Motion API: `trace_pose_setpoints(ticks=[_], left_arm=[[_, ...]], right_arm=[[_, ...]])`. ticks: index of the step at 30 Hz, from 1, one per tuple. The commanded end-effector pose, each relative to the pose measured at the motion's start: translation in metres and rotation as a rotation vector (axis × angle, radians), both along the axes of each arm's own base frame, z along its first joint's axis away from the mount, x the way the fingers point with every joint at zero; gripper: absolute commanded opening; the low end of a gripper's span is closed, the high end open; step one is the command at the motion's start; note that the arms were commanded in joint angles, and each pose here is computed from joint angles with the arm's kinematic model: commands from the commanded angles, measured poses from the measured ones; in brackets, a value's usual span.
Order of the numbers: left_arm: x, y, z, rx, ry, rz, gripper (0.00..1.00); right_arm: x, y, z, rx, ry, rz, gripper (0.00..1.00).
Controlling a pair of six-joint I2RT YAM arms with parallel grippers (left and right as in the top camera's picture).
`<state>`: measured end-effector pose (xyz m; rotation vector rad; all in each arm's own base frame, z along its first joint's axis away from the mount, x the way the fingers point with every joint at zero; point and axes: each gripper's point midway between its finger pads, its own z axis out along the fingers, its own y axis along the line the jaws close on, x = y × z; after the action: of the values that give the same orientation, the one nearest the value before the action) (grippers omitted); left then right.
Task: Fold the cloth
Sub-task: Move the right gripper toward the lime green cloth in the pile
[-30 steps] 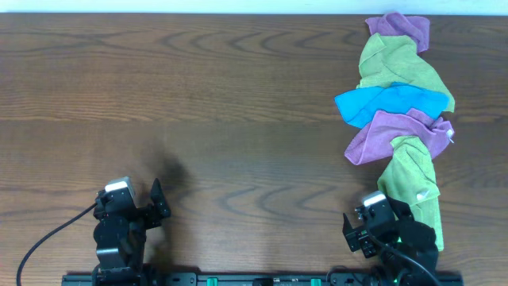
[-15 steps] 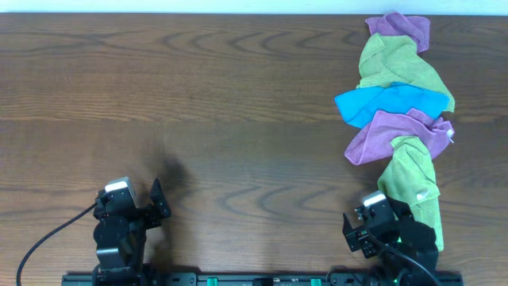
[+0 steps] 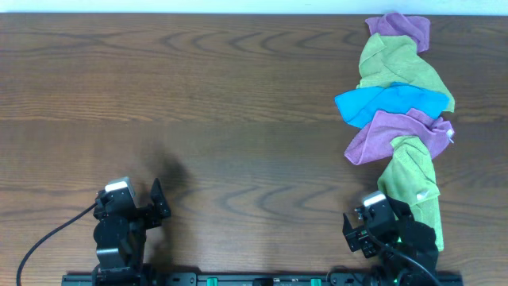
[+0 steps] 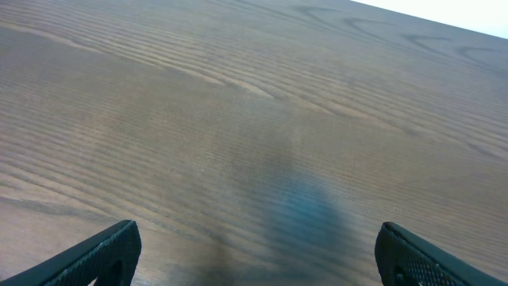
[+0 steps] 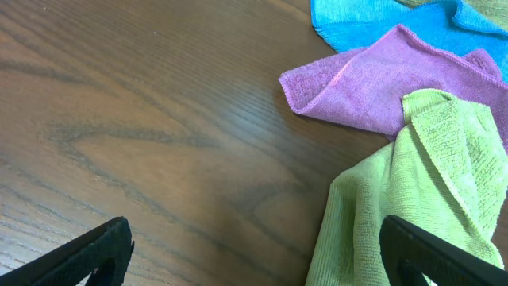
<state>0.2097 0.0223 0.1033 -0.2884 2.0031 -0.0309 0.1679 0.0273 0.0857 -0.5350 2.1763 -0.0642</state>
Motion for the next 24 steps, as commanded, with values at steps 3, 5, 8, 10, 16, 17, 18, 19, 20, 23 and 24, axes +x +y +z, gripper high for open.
trace_pose_setpoints(ticks=[3,5,8,10,16,17,18,19,20,23,24], left_arm=[[0.000,0.004,-0.005,0.026,0.011,0.011,0.95],[0.000,0.004,-0.005,0.026,0.010,0.011,0.95],[0.000,0.004,-0.005,0.026,0.010,0.011,0.95],[0.000,0.004,-0.005,0.026,0.010,0.011,0.95],[0.000,0.004,-0.005,0.026,0.010,0.011,0.95],[0.000,0.004,-0.005,0.026,0.010,0.011,0.95],[0.000,0.004,-0.005,0.026,0.010,0.011,0.95],[0.000,0.004,-0.005,0.026,0.010,0.011,0.95],[0.000,0.004,-0.005,0.026,0.010,0.011,0.95],[0.000,0.004,-0.005,0.026,0.010,0.011,0.95],[0.000,0.004,-0.005,0.026,0.010,0.011,0.95]], right_arm=[[0.000,-0.001,-0.003,-0.007,0.001,-0.002,0.99],[0.000,-0.001,-0.003,-0.007,0.001,-0.002,0.99],[0.000,-0.001,-0.003,-0.007,0.001,-0.002,0.99],[0.000,-0.001,-0.003,-0.007,0.000,-0.002,0.99],[0.010,0.023,0.019,0.080,-0.094,0.108,0.99],[0.012,0.032,0.028,0.112,-0.129,0.154,0.99],[0.013,0.042,0.037,0.146,-0.165,0.207,0.99],[0.012,0.053,0.047,0.180,-0.197,0.265,0.99],[0.010,0.063,0.054,0.212,-0.222,0.323,0.99],[0.009,0.073,0.068,0.238,-0.274,0.389,0.99],[0.011,0.073,0.073,0.236,-0.297,0.392,0.99]])
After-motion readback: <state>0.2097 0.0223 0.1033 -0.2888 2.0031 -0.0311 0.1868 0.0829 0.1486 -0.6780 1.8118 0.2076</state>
